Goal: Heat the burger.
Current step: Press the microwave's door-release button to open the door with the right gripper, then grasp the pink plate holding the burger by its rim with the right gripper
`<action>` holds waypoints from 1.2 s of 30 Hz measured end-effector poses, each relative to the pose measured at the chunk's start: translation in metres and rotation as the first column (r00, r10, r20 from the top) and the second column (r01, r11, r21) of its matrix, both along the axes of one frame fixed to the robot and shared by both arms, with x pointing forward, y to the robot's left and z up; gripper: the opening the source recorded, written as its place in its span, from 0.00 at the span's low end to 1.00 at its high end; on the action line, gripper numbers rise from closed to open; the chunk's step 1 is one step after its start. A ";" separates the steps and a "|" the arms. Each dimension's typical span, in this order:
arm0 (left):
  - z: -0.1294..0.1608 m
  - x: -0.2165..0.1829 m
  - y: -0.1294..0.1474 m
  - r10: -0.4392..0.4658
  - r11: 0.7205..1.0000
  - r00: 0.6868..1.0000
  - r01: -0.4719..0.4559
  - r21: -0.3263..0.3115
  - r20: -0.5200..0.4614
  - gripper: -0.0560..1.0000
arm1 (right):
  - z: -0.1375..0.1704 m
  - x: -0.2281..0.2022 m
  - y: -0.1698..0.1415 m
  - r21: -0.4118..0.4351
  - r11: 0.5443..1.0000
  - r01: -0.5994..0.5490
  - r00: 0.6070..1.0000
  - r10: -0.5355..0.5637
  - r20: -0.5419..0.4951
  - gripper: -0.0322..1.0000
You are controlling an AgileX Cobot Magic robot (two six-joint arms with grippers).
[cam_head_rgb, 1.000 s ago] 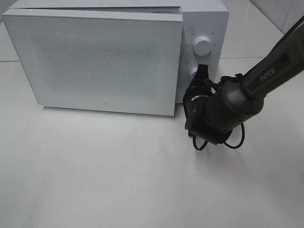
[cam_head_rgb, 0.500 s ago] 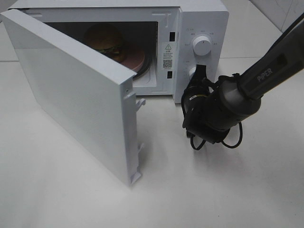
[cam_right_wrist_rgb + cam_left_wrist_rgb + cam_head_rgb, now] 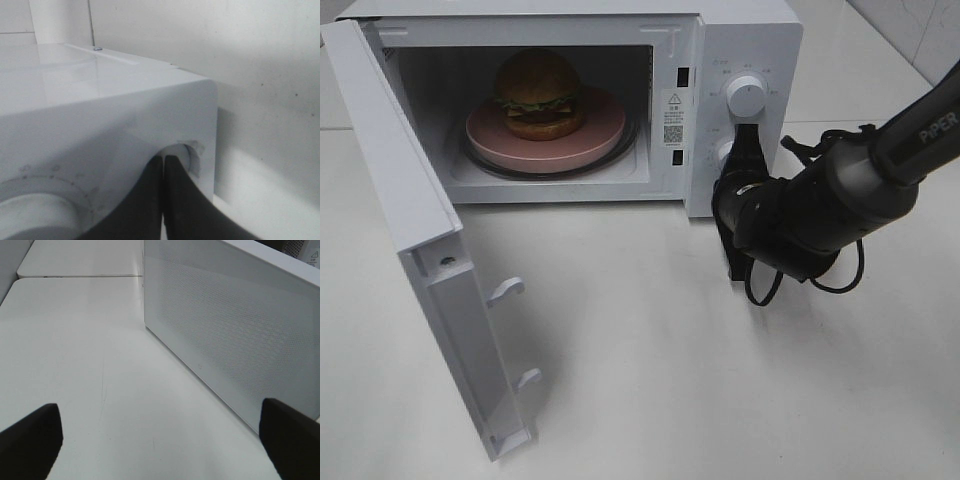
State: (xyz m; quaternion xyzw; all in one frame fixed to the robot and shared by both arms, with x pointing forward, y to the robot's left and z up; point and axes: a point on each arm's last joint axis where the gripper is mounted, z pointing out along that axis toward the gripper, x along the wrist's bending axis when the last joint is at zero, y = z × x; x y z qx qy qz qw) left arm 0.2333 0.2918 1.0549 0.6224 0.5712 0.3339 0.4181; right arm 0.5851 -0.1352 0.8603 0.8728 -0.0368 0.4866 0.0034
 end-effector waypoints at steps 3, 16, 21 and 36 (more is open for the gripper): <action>0.000 0.000 0.000 0.000 1.000 1.000 0.000 0.000 0.000 0.99 | 0.004 -0.004 -0.001 -0.019 0.999 -0.037 0.999 0.037 -0.020 0.03; 0.000 0.000 0.000 0.000 1.000 1.000 0.000 0.000 0.000 0.99 | 0.029 -0.029 0.003 -0.161 0.918 -0.362 0.926 0.334 -0.177 0.03; 0.000 0.000 0.000 0.000 1.000 1.000 0.000 0.000 0.000 0.99 | 0.043 -0.037 0.008 -0.247 0.795 -0.555 0.829 0.502 -0.246 0.03; 0.000 0.000 0.000 0.000 1.000 1.000 0.000 0.000 0.000 0.99 | 0.071 -0.071 0.019 -0.409 0.058 -0.911 0.276 0.823 -0.497 0.03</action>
